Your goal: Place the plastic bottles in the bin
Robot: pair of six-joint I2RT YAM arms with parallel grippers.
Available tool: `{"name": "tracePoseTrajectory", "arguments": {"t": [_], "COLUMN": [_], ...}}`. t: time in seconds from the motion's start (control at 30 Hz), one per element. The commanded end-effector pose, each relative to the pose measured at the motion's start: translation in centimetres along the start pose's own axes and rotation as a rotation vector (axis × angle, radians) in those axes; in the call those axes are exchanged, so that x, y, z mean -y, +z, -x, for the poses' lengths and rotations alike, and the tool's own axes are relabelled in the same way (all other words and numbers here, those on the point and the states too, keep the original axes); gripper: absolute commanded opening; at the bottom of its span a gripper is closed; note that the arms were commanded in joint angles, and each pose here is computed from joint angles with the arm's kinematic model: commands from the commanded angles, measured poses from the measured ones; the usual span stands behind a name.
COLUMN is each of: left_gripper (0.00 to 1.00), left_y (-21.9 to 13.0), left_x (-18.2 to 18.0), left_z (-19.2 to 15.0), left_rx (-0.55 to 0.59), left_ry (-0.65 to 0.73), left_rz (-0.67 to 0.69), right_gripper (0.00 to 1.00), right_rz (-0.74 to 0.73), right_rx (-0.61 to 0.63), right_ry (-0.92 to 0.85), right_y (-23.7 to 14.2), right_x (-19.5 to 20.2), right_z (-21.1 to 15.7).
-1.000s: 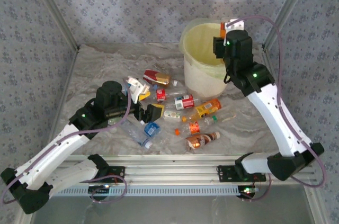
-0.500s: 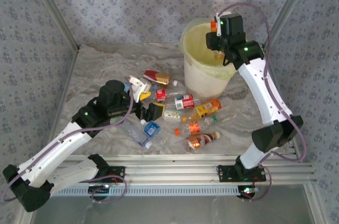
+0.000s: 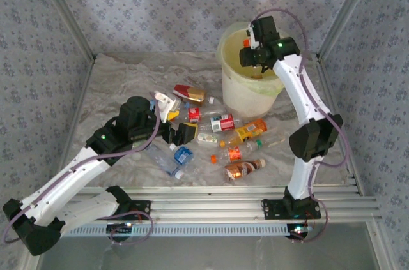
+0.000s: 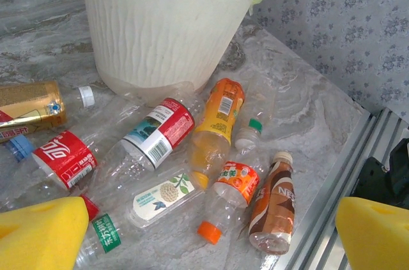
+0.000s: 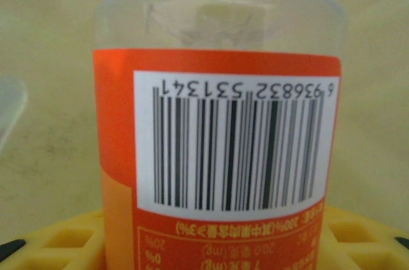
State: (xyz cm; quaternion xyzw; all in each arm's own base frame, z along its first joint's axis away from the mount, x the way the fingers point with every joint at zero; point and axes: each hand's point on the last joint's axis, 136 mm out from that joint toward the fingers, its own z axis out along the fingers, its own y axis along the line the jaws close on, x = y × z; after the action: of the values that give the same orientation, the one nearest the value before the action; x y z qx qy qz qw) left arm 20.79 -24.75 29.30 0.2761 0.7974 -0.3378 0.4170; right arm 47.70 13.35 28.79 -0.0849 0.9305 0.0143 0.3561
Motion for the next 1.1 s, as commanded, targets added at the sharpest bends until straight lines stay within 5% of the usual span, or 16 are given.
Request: {"name": "tracePoseTrajectory", "arguments": {"t": [0.0, 1.07], "left_gripper": [1.0, 1.0], "left_y": [-0.7, -0.6], "left_x": [0.5, 0.2], "left_z": [1.3, 0.3], "left_rx": [0.028, 0.014], "left_ry": [0.0, -0.033], "left_rz": [-0.006, 0.007], "right_gripper": [0.48, 0.5], "right_rz": [0.031, 0.048], "right_rx": [-0.069, -0.431], "right_ry": [0.045, 0.158], "right_y": [0.8, 11.2], "right_x": [0.3, 1.2], "right_z": [-1.0, -8.8]}}
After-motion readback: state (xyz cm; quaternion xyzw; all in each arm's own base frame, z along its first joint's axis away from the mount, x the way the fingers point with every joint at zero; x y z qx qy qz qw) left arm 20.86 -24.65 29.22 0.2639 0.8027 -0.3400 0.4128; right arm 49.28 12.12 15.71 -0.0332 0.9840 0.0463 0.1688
